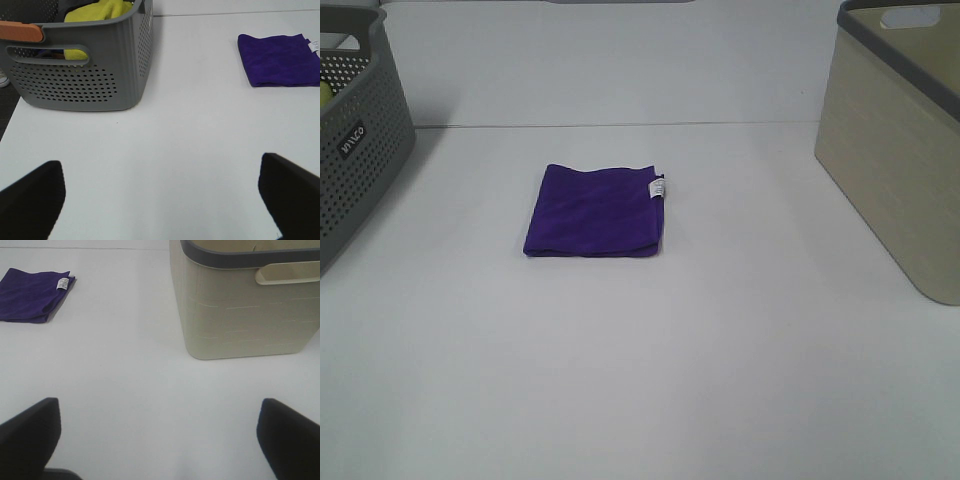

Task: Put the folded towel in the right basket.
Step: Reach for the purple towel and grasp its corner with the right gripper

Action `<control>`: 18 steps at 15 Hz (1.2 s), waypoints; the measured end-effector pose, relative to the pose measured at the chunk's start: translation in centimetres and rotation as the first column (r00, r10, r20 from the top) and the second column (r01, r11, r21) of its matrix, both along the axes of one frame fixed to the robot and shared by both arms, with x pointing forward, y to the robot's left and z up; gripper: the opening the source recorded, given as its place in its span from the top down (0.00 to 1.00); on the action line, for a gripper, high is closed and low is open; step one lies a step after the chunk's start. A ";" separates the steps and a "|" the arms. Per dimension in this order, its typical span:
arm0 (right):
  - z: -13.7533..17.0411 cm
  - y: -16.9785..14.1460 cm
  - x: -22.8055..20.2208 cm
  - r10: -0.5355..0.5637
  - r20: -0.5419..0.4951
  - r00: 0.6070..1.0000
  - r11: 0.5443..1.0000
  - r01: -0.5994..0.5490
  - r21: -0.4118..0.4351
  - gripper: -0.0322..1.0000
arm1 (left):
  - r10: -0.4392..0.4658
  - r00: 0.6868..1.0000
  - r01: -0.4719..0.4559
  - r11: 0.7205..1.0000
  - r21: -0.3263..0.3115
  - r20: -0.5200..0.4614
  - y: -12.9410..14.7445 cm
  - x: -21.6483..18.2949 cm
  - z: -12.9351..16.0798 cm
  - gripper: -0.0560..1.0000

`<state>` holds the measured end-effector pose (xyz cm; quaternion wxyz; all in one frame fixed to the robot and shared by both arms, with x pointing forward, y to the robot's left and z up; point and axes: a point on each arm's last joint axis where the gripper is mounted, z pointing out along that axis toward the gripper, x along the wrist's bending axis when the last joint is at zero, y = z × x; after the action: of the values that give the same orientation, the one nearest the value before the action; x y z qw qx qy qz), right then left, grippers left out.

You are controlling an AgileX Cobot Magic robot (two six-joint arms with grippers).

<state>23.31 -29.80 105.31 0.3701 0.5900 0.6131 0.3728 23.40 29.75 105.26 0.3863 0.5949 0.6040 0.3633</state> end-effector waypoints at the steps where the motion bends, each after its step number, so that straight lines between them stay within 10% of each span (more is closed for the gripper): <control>1: 0.0 0.0 0.0 0.000 0.000 1.000 1.000 0.000 0.000 0.02 | 0.000 1.000 0.000 1.000 0.000 0.000 0.0 0.0 0.0 0.01; 10: 4.3 0.8 5.3 0.087 -0.234 0.968 0.996 -0.082 0.032 0.02 | 0.000 1.000 0.000 1.000 0.000 0.000 0.0 0.0 0.0 0.01; 18: 8.5 5.7 24.9 0.313 -0.504 0.805 0.944 -0.203 0.260 0.02 | 0.000 1.000 0.000 1.000 0.000 0.000 0.0 0.0 0.0 0.01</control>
<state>48.17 -24.09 113.83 0.0695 0.6145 0.7276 0.2969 23.40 29.75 105.26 0.3863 0.5949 0.6040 0.3633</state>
